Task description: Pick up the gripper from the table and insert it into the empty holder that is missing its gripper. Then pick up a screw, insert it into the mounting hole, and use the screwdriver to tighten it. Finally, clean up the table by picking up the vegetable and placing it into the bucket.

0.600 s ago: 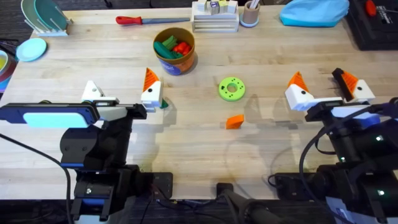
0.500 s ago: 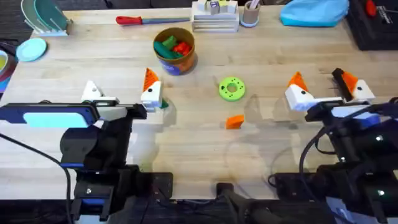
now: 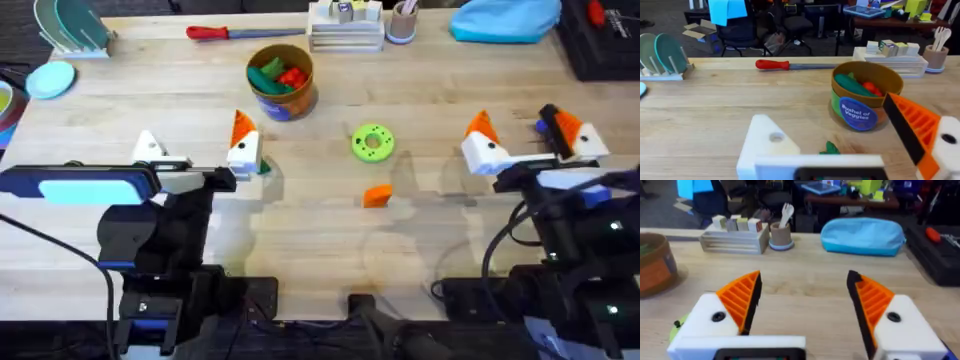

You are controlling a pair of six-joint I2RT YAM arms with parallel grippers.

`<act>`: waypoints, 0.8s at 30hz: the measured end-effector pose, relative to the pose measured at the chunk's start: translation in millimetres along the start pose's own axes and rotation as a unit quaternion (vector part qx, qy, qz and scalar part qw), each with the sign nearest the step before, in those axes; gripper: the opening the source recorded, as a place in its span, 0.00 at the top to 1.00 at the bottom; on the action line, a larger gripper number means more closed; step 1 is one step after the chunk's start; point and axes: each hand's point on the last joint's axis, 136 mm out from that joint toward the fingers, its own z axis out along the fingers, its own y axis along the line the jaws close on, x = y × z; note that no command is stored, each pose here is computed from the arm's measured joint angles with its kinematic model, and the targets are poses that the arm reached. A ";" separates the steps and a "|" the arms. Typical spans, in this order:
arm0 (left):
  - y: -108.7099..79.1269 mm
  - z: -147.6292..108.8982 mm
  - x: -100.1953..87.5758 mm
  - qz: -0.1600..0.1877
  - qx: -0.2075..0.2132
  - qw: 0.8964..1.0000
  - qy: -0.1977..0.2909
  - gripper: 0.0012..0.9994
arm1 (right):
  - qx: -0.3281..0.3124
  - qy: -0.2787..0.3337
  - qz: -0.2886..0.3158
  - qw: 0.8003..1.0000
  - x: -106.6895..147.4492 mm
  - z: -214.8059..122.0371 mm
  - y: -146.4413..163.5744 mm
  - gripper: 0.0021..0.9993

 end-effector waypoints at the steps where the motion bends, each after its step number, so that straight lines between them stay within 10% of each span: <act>1: 0.1 0.0 0.9 0.000 0.000 1.000 0.002 0.01 | -0.003 -0.008 0.000 1.000 -3.8 -0.1 0.9 0.01; 5: 0.5 -5.5 9.5 -0.008 -0.002 0.999 0.050 0.01 | -0.012 0.015 0.009 1.000 1.3 -1.7 4.3 0.01; 11: 1.5 -30.0 -26.3 -0.013 -0.010 0.991 0.134 0.01 | -0.027 0.084 0.026 0.996 -25.4 -18.1 10.1 0.01; 17: 4.4 -40.9 -41.4 -0.010 -0.023 0.960 0.278 0.01 | -0.032 0.157 0.031 0.987 -63.4 -25.8 12.4 0.01; 24: -6.2 -16.4 -61.2 -0.019 0.005 0.944 0.330 0.01 | -0.032 0.229 0.035 0.972 -85.8 -14.7 12.8 0.01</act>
